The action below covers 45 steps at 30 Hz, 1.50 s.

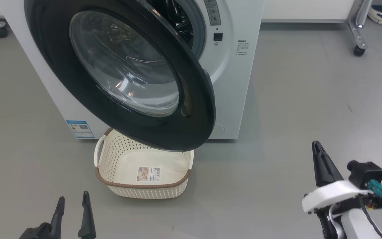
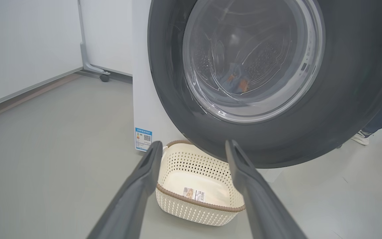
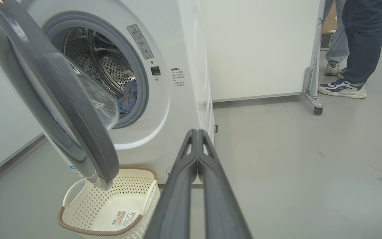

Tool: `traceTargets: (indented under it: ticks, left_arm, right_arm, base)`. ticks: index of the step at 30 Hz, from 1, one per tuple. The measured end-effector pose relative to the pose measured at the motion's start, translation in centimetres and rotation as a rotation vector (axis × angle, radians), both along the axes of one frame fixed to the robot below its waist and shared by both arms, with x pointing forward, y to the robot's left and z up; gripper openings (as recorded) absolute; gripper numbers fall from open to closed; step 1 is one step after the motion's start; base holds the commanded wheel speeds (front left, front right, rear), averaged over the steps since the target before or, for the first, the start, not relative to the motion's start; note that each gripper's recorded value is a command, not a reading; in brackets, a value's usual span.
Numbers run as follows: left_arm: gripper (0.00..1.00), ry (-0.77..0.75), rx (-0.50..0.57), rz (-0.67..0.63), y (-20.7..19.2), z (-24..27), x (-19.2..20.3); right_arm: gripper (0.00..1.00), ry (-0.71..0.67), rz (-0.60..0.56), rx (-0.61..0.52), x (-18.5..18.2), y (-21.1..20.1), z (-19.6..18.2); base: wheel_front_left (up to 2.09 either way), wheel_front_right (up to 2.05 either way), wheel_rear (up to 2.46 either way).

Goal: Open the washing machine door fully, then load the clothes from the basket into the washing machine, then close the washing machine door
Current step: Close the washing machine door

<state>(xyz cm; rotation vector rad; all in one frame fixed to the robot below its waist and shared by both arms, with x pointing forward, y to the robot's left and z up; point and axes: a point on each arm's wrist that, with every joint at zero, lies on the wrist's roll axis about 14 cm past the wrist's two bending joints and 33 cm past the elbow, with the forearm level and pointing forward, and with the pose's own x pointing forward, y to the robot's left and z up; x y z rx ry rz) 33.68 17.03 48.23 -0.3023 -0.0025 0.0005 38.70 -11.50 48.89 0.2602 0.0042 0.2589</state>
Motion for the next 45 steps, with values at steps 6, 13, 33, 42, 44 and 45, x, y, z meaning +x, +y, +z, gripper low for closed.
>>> traceTargets:
  ticks: [6,13,33,42,44,45]
  left_arm:
    - [1.0,-0.003,-0.008,0.019,0.4,0.1,-0.4]
    - [1.0,-0.006,-0.022,0.031,0.5,0.1,-1.3]
    - [1.0,-0.013,-0.099,0.127,2.5,0.2,-4.0]
    - [1.0,-0.013,-0.116,0.13,2.4,0.2,-4.2]
    - [1.0,-0.008,-0.117,0.141,2.6,0.1,-4.3]
    - [1.0,-0.006,-0.118,0.147,2.7,0.1,-4.4]
  right_arm:
    - [0.0,-0.149,0.08,0.018,2.5,3.1,5.2]
    - [0.0,-0.42,0.257,0.065,3.2,9.3,14.6]
    - [0.0,-0.207,0.733,-0.093,-2.4,21.7,5.1]
    - [0.0,-0.161,0.709,-0.104,-0.7,21.2,3.7]
    - [0.0,-0.16,0.712,-0.103,-0.4,21.5,3.7]
    - [0.0,-0.157,0.712,-0.1,-0.3,21.5,3.7]
  base:
    - [0.0,0.0,0.0]
    - [0.0,0.0,0.0]
    - [0.0,0.0,0.0]
    - [0.0,0.0,0.0]
    - [0.0,0.0,0.0]
    - [0.0,0.0,0.0]
